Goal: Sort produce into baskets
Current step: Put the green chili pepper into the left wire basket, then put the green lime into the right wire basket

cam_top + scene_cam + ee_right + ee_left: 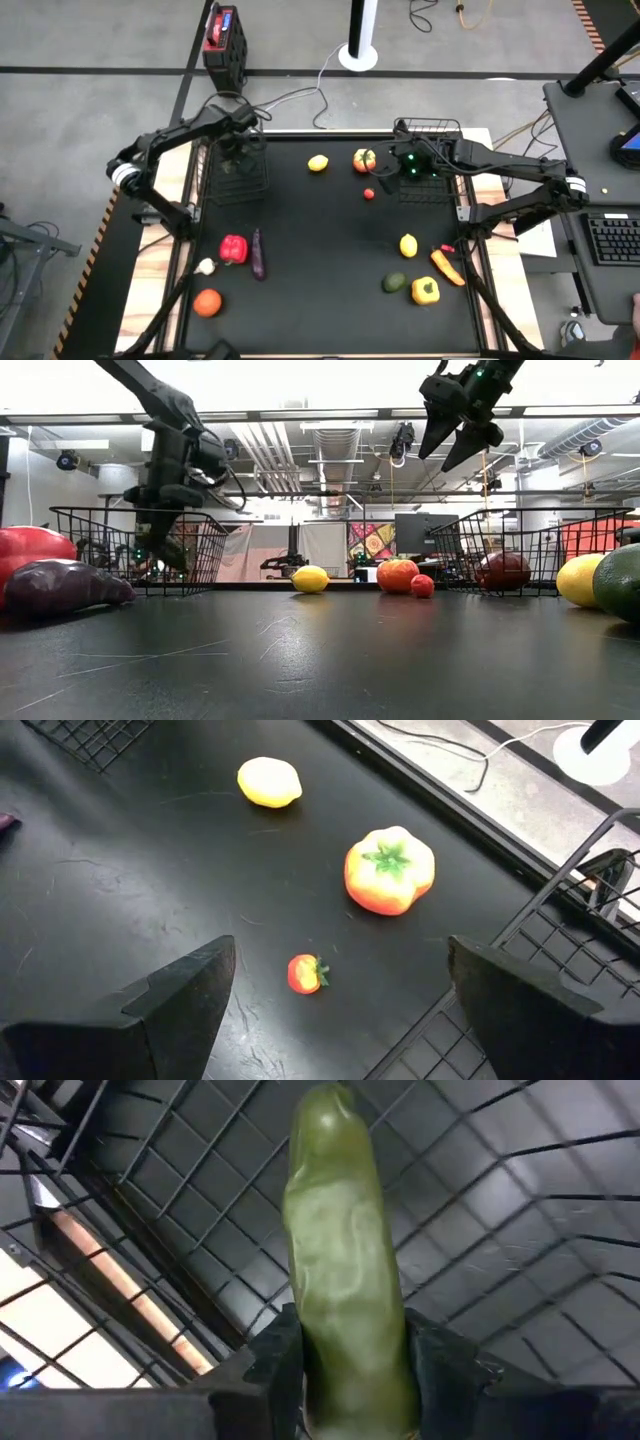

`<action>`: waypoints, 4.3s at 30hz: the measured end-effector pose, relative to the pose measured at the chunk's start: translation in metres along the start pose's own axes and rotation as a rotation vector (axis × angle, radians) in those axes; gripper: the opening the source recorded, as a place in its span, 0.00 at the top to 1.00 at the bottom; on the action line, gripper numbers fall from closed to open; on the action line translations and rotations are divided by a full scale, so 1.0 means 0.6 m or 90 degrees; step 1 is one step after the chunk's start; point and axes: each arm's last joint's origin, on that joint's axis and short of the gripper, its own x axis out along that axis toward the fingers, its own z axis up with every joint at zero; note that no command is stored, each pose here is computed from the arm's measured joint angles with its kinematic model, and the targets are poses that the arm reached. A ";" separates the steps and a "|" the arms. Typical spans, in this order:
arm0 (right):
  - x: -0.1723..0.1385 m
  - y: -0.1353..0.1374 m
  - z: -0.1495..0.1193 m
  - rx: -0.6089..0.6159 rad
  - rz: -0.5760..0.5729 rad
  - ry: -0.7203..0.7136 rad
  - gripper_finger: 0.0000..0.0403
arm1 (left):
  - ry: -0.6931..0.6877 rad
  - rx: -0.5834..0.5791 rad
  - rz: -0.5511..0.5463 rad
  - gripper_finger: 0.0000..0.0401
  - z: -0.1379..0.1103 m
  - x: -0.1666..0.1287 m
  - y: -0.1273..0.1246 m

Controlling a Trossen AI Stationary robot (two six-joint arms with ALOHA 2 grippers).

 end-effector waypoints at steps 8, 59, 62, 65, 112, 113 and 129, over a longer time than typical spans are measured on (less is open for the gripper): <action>0.000 0.000 0.000 0.000 0.000 0.000 0.12 | 0.019 0.000 0.060 0.60 0.011 0.020 0.000; -0.056 0.158 -0.098 -0.047 0.260 0.123 0.12 | -0.542 0.129 -0.086 0.44 -0.299 -0.209 -0.222; -0.057 0.176 -0.127 -0.098 0.262 0.183 0.12 | -0.551 0.142 -0.082 0.44 -0.309 -0.205 -0.239; -0.055 0.192 -0.156 -0.149 0.247 0.238 0.12 | -0.550 0.153 -0.079 0.44 -0.315 -0.200 -0.252; 0.051 0.310 -0.346 -0.513 0.156 0.419 0.33 | -0.550 0.168 -0.056 0.44 -0.315 -0.185 -0.286; 0.051 0.310 -0.345 -0.513 0.156 0.419 0.35 | -0.550 0.168 -0.056 0.44 -0.315 -0.185 -0.286; 0.019 0.321 -0.223 -0.422 0.185 0.274 0.42 | -0.557 0.163 -0.058 0.44 -0.314 -0.185 -0.287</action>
